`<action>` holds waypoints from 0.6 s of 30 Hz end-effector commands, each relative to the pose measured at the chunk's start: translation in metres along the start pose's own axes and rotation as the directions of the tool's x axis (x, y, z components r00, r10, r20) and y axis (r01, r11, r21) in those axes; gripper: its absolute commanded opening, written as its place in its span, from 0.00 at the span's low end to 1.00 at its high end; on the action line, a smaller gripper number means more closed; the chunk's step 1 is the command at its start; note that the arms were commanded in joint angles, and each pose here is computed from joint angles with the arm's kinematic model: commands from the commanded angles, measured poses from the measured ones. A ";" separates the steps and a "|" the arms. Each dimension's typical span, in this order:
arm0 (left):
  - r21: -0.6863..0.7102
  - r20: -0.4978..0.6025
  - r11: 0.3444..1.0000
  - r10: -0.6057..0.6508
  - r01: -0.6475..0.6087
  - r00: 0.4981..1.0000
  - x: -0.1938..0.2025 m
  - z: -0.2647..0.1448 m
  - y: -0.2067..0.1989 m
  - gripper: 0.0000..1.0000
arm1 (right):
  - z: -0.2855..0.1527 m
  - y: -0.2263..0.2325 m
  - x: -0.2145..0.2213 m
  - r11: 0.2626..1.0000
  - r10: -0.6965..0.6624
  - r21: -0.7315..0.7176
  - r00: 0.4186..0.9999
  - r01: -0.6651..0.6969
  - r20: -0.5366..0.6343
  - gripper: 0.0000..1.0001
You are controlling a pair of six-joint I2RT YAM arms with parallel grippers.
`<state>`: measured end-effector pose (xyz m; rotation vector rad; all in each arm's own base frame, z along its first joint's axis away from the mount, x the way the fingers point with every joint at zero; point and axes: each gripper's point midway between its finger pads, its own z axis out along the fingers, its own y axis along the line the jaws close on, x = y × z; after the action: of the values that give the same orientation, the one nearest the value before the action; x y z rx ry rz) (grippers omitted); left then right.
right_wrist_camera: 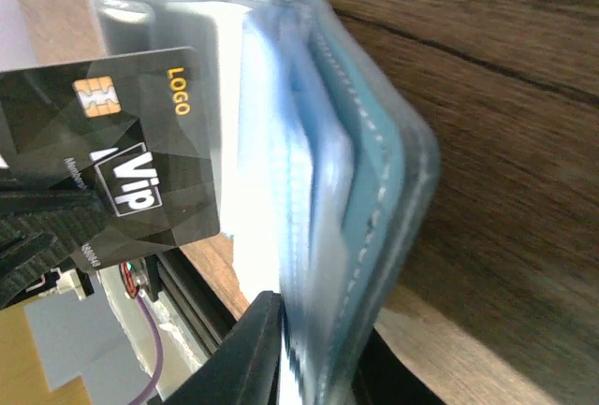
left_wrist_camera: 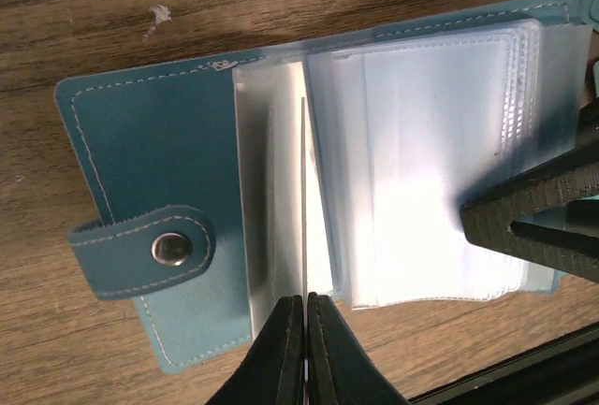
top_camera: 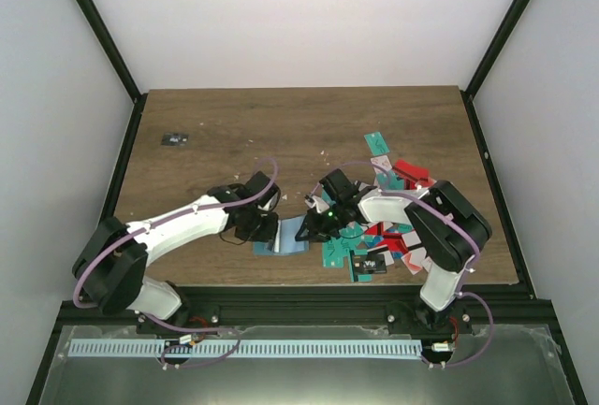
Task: Put the credit cards into the card holder
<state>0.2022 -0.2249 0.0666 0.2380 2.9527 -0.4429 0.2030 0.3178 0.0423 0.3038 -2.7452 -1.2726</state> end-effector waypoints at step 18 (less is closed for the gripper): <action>0.221 0.067 0.974 -0.070 0.053 0.995 -0.010 -0.003 -0.017 0.04 | -0.026 -0.006 -0.001 0.974 -0.123 0.194 0.992 0.119 0.007 0.47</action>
<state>0.2054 -0.2344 0.0688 0.1661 2.8799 -0.6817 0.2019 0.2963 0.0361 0.4207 -2.8509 -1.0691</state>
